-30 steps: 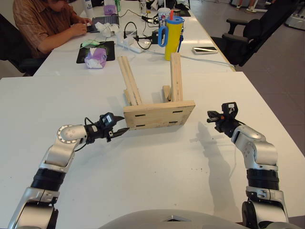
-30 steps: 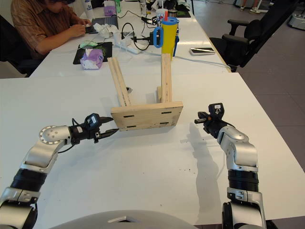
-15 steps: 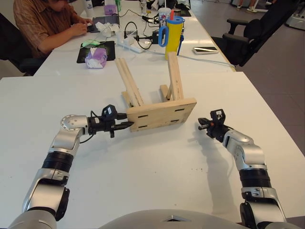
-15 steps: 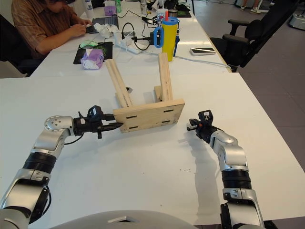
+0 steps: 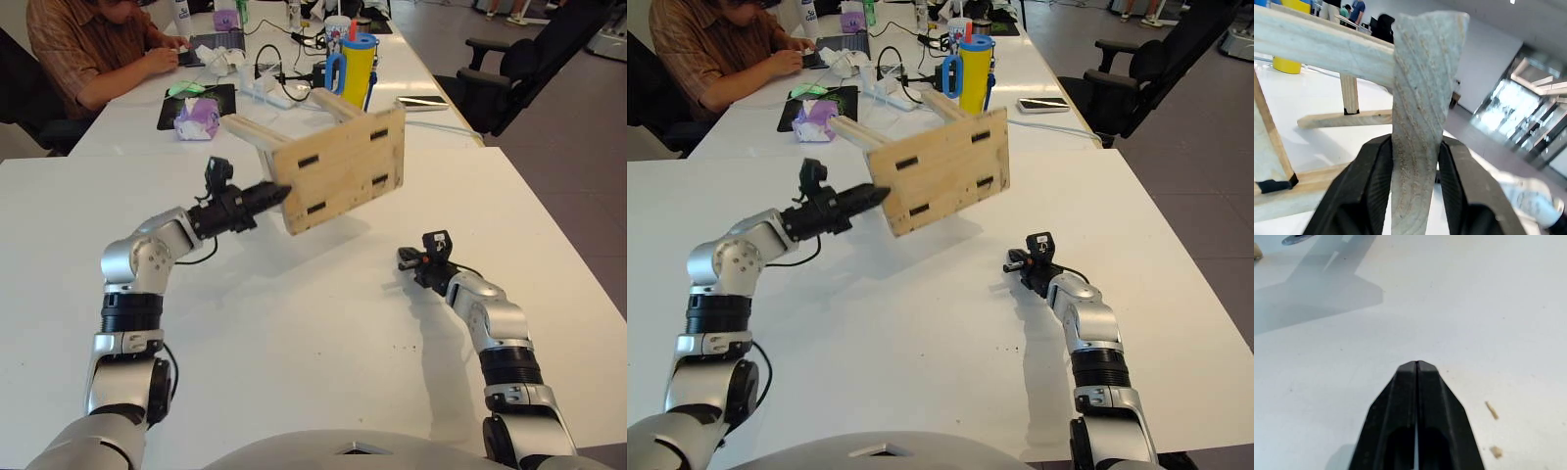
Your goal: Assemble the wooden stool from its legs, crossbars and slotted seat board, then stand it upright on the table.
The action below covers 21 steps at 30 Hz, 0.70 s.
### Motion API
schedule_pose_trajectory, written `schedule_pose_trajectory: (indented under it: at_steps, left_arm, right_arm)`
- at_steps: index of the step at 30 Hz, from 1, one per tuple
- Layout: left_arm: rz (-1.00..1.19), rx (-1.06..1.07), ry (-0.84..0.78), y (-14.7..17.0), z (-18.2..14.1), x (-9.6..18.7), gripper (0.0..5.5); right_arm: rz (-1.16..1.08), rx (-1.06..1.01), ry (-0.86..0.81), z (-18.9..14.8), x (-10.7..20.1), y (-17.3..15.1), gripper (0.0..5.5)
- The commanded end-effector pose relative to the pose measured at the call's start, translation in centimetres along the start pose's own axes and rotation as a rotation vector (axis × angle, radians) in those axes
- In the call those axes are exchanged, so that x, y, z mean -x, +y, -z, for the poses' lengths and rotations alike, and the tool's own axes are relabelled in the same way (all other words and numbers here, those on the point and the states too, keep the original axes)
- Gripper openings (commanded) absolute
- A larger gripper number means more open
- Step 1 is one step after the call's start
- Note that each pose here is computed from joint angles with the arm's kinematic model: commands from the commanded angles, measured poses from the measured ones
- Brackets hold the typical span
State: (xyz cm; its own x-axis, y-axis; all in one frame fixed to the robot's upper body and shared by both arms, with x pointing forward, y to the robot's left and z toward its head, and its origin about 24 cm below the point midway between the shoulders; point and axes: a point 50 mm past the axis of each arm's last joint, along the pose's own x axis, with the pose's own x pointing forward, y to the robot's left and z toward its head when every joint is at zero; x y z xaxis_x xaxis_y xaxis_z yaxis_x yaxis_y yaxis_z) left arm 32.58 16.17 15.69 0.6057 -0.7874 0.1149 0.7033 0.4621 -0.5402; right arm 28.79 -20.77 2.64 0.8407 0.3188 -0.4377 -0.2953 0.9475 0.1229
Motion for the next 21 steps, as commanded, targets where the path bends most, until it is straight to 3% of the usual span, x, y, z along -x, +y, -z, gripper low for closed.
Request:
schedule_pose_trajectory:
  at_steps: [1, 3, 5, 7, 10, 14, 20, 21]
  left_arm:
    - [-0.054, 0.212, -0.404, -3.4, -10.4, -2.3, 1.30]
    - [-0.213, 0.288, -0.475, -1.8, -11.7, -1.8, 1.30]
    - [-0.387, 0.375, -0.490, 1.1, -11.1, -0.8, 1.30]
    - [-0.569, 0.467, -0.458, 4.8, -8.4, 0.8, 1.30]
    - [-0.709, 0.546, -0.402, 7.7, -4.5, 2.5, 1.30]
    - [-0.757, 0.586, -0.373, 8.6, -2.0, 3.6, 1.35]
    - [-0.716, 0.603, -0.454, 8.5, -1.8, 4.3, 1.35]
    - [-0.711, 0.612, -0.481, 8.6, -1.9, 4.4, 1.71]
  right_arm:
    - [0.017, -0.021, 0.165, 2.9, -0.8, 1.7, 0.00]
    - [0.043, -0.043, 0.152, 2.5, -1.1, 1.7, 0.00]
    - [0.054, -0.067, 0.134, 1.9, -1.3, 1.8, 0.00]
    - [0.055, -0.075, 0.129, 1.4, -1.5, 1.9, 0.00]
    - [0.051, -0.069, 0.130, 0.9, -1.8, 2.0, 0.00]
    - [0.036, -0.065, 0.132, 0.6, -1.8, 2.1, 0.00]
    - [0.021, -0.057, 0.154, 0.9, -1.8, 2.1, 0.00]
    - [0.019, -0.057, 0.153, 0.9, -1.8, 2.1, 0.00]
